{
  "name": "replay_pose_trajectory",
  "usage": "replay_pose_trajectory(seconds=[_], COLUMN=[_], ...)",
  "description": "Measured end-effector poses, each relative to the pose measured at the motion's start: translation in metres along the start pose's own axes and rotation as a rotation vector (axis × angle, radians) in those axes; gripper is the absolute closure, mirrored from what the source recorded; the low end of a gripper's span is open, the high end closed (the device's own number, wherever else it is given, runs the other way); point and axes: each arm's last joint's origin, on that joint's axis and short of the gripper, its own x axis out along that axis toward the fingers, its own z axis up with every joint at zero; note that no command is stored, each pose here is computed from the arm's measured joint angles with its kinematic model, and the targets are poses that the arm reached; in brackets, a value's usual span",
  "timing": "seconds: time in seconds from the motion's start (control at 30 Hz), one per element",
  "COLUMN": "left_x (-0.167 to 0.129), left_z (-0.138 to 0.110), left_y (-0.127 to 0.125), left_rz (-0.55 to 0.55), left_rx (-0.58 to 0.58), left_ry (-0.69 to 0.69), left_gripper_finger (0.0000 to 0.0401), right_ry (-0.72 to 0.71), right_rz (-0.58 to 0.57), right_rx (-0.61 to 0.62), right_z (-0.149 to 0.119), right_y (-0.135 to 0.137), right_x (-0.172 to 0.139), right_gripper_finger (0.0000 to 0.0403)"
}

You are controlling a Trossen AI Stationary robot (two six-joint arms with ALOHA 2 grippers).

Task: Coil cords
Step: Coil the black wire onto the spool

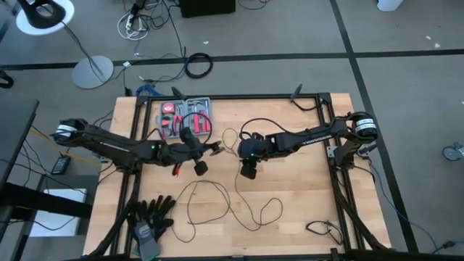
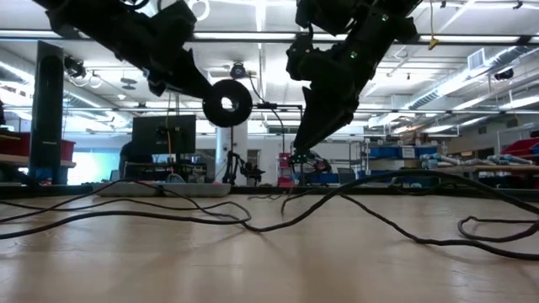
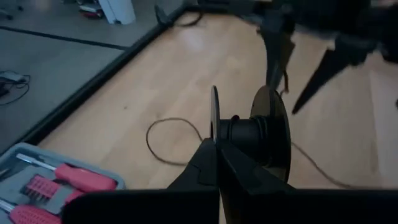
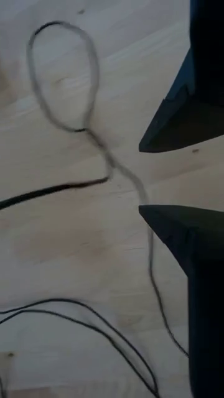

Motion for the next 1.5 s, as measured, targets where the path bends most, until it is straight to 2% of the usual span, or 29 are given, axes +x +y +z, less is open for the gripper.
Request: replay_pose_trajectory(seconds=[0.13, 0.23, 0.33, 0.53, 0.6, 0.67, 0.77, 0.83, 0.93, 1.03, 1.2, 1.3, 1.5], left_x=[-0.003, -0.004, -0.006, -0.006, -0.006, -0.006, -0.006, -0.006, -0.006, -0.006, -0.006, -0.006, -0.006], left_z=[-0.008, -0.012, -0.012, -0.010, -0.009, -0.007, -0.004, -0.002, -0.001, 0.001, 0.002, 0.003, 0.003], left_y=[0.001, 0.000, -0.003, -0.004, -0.004, -0.005, -0.005, -0.006, -0.006, -0.006, -0.007, -0.007, -0.007], left_rz=[0.005, -0.002, -0.014, -0.026, -0.032, -0.037, -0.046, -0.050, -0.052, -0.054, -0.054, -0.055, -0.056], left_rx=[-0.022, -0.039, -0.040, -0.053, -0.059, -0.070, -0.083, -0.092, -0.098, -0.104, -0.104, -0.108, -0.107], left_ry=[0.011, 0.018, 0.014, -0.004, -0.012, -0.028, -0.059, -0.072, -0.084, -0.103, -0.113, -0.118, -0.123], left_gripper_finger=[0.0401, 0.0401, 0.0401, 0.0401, 0.0401, 0.0401, 0.0401, 0.0401, 0.0401, 0.0401, 0.0401, 0.0401, 0.0401], right_ry=[0.049, 0.110, 0.168, 0.128, 0.020, -0.187, -0.587, -0.736, -0.779, -0.792, -0.764, -0.791, -0.807], right_rz=[-0.005, -0.020, -0.082, -0.154, -0.178, -0.216, -0.225, -0.197, -0.201, -0.144, -0.122, -0.137, -0.191], right_rx=[-0.001, 0.033, 0.078, 0.202, 0.223, 0.266, 0.451, 0.542, 0.503, 0.484, 0.187, 0.118, 0.072], right_z=[-0.014, -0.035, -0.064, -0.112, -0.123, -0.133, -0.140, -0.142, -0.142, -0.128, -0.100, -0.082, -0.064], right_y=[0.003, 0.007, 0.009, 0.016, 0.019, 0.023, 0.028, 0.028, 0.026, 0.027, 0.034, 0.040, 0.040], right_x=[0.003, 0.009, 0.012, -0.012, -0.024, -0.034, -0.038, -0.034, -0.014, 0.008, 0.039, 0.044, 0.048], right_gripper_finger=[0.0262, 0.0280, 0.0301, 0.0326, 0.0331, 0.0333, 0.0335, 0.0334, 0.0333, 0.0332, 0.0330, 0.0325, 0.0298])
